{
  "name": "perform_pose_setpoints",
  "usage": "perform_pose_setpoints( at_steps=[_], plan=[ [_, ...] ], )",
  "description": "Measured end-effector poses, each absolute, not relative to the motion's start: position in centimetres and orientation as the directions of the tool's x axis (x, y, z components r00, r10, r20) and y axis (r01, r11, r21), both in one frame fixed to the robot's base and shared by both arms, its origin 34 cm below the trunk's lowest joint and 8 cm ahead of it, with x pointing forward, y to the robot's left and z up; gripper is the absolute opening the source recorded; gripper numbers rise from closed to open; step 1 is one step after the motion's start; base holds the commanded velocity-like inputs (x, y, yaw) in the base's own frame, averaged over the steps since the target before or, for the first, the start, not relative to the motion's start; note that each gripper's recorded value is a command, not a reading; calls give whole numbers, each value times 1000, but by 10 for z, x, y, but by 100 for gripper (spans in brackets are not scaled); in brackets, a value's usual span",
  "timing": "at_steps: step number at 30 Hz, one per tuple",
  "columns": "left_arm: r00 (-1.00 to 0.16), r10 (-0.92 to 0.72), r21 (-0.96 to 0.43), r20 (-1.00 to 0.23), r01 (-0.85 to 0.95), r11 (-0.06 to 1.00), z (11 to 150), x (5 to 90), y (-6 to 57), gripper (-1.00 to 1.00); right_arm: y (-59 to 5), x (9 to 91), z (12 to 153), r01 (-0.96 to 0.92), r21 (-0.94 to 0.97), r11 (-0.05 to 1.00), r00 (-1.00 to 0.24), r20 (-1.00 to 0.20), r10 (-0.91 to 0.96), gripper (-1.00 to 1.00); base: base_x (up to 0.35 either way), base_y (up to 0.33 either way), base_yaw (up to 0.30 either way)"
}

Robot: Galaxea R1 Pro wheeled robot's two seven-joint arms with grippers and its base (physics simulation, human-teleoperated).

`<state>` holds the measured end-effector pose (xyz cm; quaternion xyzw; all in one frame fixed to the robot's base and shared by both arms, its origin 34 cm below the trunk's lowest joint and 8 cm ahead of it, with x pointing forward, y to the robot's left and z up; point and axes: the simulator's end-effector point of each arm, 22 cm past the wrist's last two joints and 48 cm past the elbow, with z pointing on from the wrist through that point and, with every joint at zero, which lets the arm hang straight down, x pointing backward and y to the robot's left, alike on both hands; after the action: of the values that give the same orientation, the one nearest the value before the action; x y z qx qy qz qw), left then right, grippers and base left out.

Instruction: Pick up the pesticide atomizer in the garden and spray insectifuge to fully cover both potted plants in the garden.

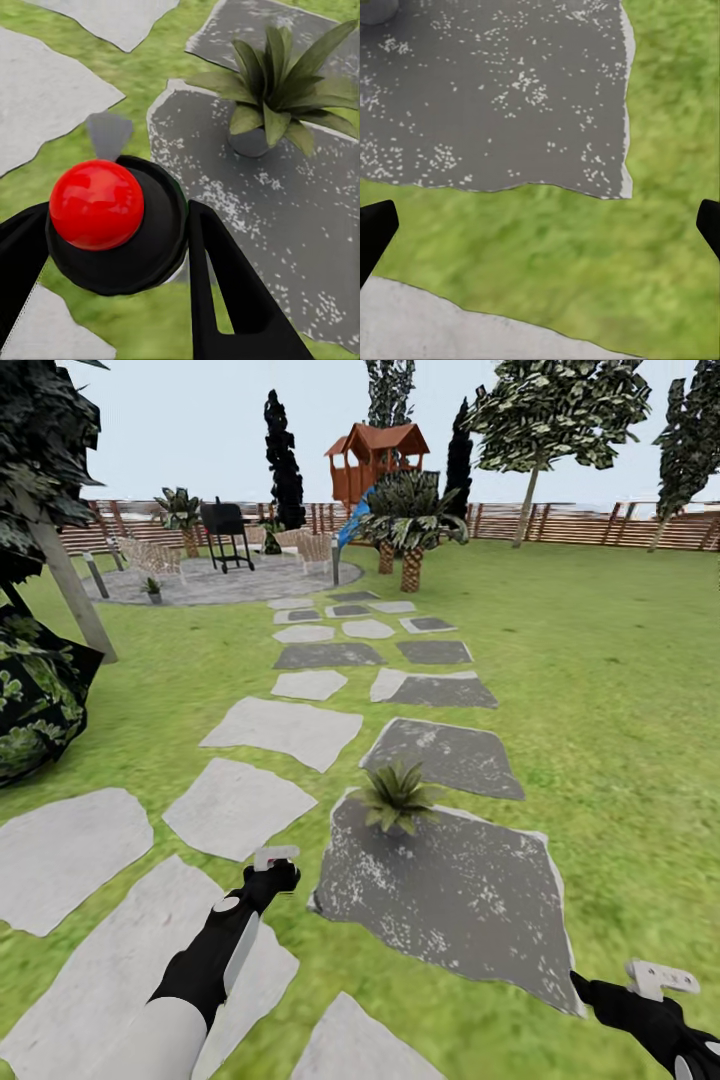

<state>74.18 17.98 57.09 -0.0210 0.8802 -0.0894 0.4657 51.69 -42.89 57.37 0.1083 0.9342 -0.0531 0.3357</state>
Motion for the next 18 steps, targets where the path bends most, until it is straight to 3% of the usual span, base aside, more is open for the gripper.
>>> perform_pose_setpoints(
  at_steps=[6,18],
  plan=[
    [-558,-120,-176,-821,48,983,577,743,180,-100,-429,518,577,238,-25,971,-746,-645,167,100,340,-3,0],
    [-555,-119,-176,-823,50,983,579,744,179,-100,-429,518,579,238,-24,971,-744,-648,167,100,338,-104,0]
  ],
)
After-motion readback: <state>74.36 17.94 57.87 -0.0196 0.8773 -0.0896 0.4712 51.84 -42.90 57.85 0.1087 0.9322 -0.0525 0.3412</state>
